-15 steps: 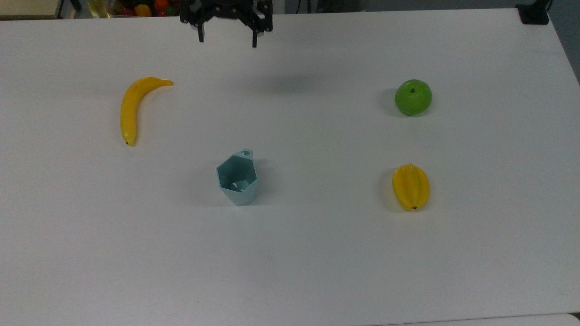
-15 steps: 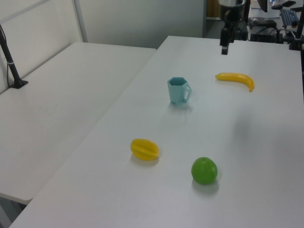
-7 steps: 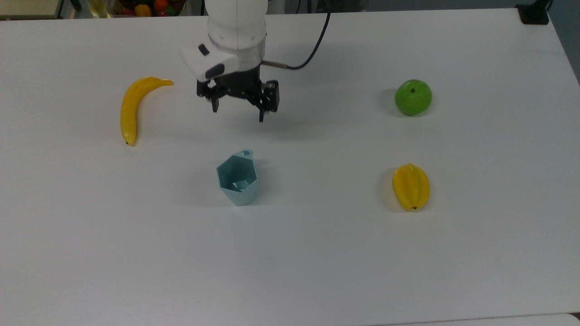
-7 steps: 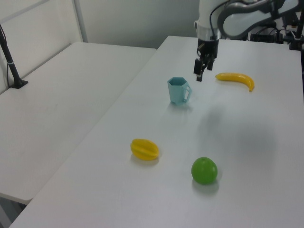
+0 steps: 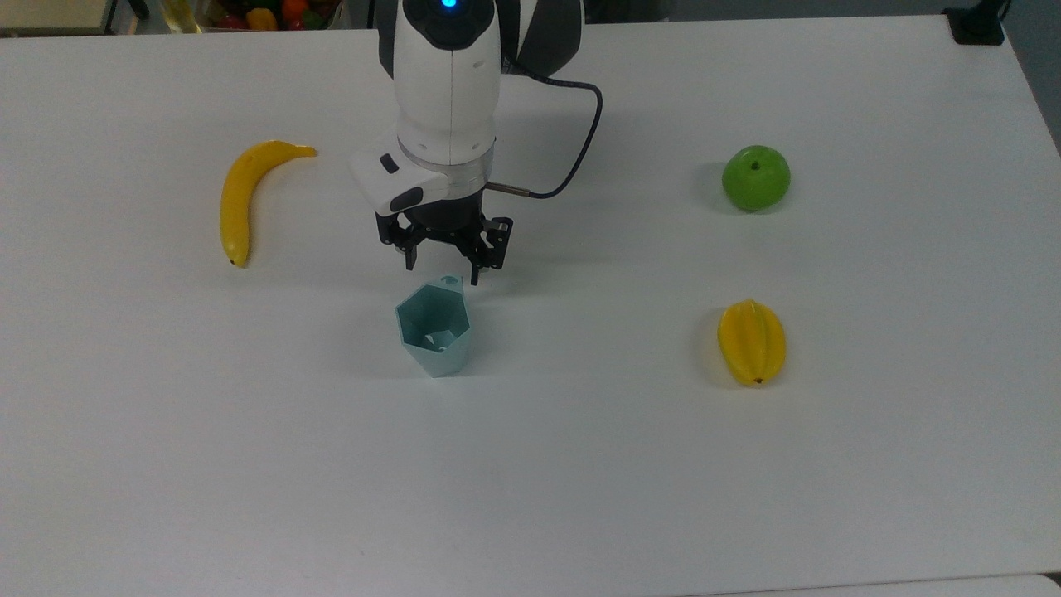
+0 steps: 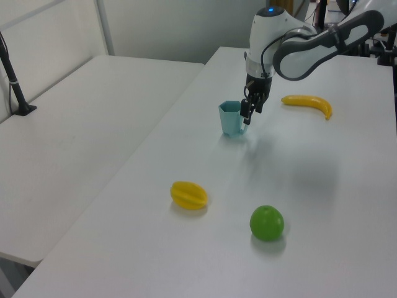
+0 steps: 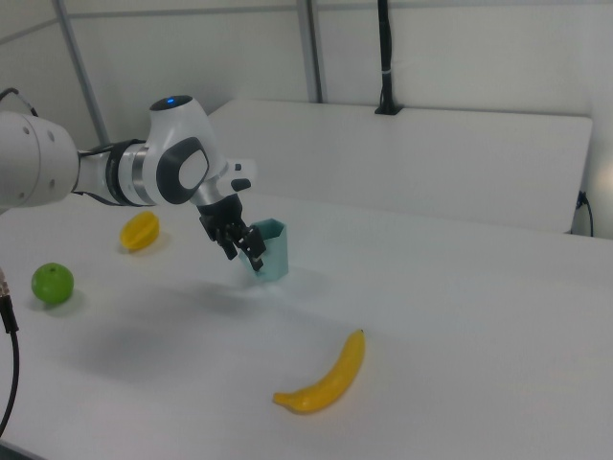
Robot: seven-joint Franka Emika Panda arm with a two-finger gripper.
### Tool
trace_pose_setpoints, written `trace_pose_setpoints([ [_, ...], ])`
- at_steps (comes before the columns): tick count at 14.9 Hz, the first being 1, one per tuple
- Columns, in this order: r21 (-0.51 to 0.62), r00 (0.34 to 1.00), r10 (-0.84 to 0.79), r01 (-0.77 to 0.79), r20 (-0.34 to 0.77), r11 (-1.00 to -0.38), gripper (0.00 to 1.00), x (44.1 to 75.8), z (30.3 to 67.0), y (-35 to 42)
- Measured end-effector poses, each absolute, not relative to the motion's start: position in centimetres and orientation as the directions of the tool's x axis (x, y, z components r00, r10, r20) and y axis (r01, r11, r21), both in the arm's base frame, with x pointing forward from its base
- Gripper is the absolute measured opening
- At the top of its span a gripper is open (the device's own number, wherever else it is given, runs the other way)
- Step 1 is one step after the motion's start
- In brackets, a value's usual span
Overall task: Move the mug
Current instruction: 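Lower the gripper onto the mug rim and close it, then drag the gripped mug away from the star fruit toward the table edge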
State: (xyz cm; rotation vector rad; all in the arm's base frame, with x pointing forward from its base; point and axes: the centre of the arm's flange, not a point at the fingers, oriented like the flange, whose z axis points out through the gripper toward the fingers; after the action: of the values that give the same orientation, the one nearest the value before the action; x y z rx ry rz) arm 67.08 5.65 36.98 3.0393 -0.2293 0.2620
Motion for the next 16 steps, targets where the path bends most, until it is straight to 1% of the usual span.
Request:
trace_pose_setpoints([
  [2,0.063,0.973,-0.136,-0.150,0.188,-0.987,0.73,67.4,36.1,6.0],
  [3,0.061,0.971,-0.136,-0.150,0.194,-0.987,0.73,67.5,35.8,6.0],
  [4,0.058,0.970,-0.136,-0.150,0.200,-0.987,0.64,67.6,35.5,6.1],
  [6,0.057,0.970,-0.138,-0.152,0.201,-0.987,0.41,67.7,35.1,6.1],
  [7,0.056,0.970,-0.140,-0.154,0.201,-0.987,0.35,67.8,35.0,6.1],
  [8,0.056,0.970,-0.140,-0.154,0.201,-0.986,0.35,67.8,35.0,6.1],
  [10,0.052,0.967,-0.140,-0.155,0.212,-0.987,0.25,67.9,35.2,6.1],
  [13,0.050,0.965,-0.140,-0.155,0.221,-0.987,0.25,68.0,35.5,6.1],
  [16,0.054,0.966,-0.143,-0.158,0.217,-0.986,0.25,67.3,37.4,6.0],
])
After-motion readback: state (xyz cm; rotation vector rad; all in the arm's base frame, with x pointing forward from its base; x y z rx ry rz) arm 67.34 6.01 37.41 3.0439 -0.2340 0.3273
